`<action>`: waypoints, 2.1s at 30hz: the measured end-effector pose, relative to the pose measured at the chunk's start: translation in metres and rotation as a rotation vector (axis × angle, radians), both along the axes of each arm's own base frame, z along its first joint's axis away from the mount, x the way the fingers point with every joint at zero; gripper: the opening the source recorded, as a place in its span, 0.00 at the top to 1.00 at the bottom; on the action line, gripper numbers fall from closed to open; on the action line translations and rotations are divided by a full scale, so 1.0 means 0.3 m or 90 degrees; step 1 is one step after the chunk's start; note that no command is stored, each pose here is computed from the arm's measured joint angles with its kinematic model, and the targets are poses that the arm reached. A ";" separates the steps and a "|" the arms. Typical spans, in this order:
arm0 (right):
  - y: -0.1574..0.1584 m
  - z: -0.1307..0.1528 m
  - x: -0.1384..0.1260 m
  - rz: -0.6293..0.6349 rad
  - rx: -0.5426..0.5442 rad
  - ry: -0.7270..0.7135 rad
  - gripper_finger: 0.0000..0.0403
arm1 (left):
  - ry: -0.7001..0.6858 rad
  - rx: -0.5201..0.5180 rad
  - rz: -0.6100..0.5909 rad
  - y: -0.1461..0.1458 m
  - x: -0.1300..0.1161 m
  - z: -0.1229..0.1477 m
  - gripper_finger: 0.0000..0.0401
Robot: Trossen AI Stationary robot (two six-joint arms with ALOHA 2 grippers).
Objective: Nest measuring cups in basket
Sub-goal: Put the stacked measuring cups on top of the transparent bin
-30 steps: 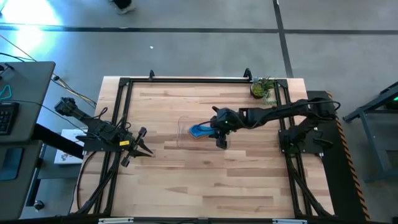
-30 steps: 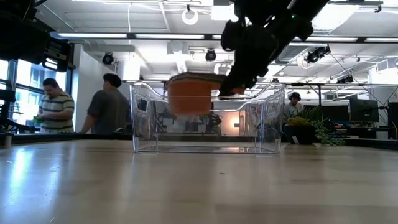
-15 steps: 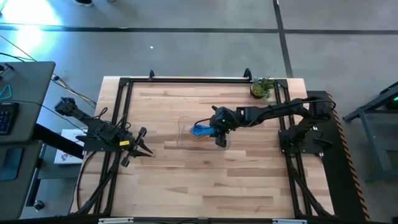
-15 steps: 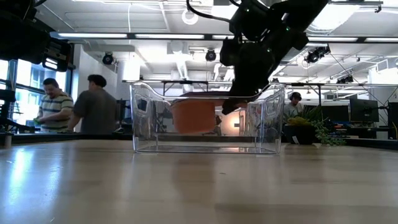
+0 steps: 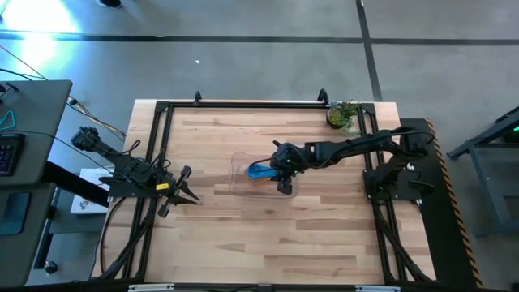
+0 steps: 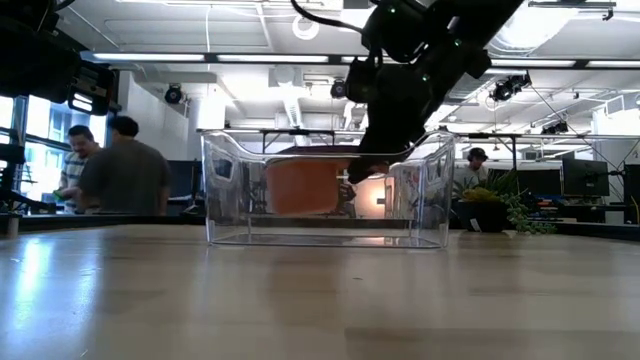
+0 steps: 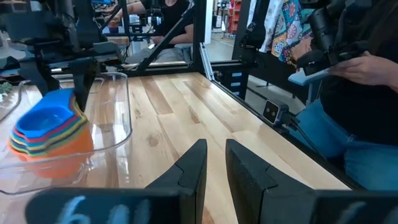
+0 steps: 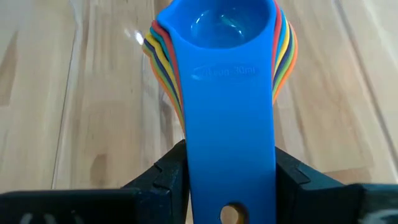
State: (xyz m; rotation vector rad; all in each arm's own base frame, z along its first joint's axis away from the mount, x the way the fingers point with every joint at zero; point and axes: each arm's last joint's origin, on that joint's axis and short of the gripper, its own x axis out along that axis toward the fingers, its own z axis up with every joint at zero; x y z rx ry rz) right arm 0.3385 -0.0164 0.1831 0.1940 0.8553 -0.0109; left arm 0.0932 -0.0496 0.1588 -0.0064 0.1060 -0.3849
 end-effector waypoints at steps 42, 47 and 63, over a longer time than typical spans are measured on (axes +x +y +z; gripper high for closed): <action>0.084 0.008 0.060 -0.029 -0.034 0.090 0.68 | 0.000 0.000 0.000 0.000 0.000 0.000 0.87; 0.086 -0.021 0.067 -0.021 -0.026 0.107 0.68 | -0.001 0.000 0.000 0.000 0.000 0.000 0.87; 0.086 -0.028 0.063 -0.015 -0.030 0.118 0.66 | -0.001 0.000 0.000 0.000 0.000 0.000 0.87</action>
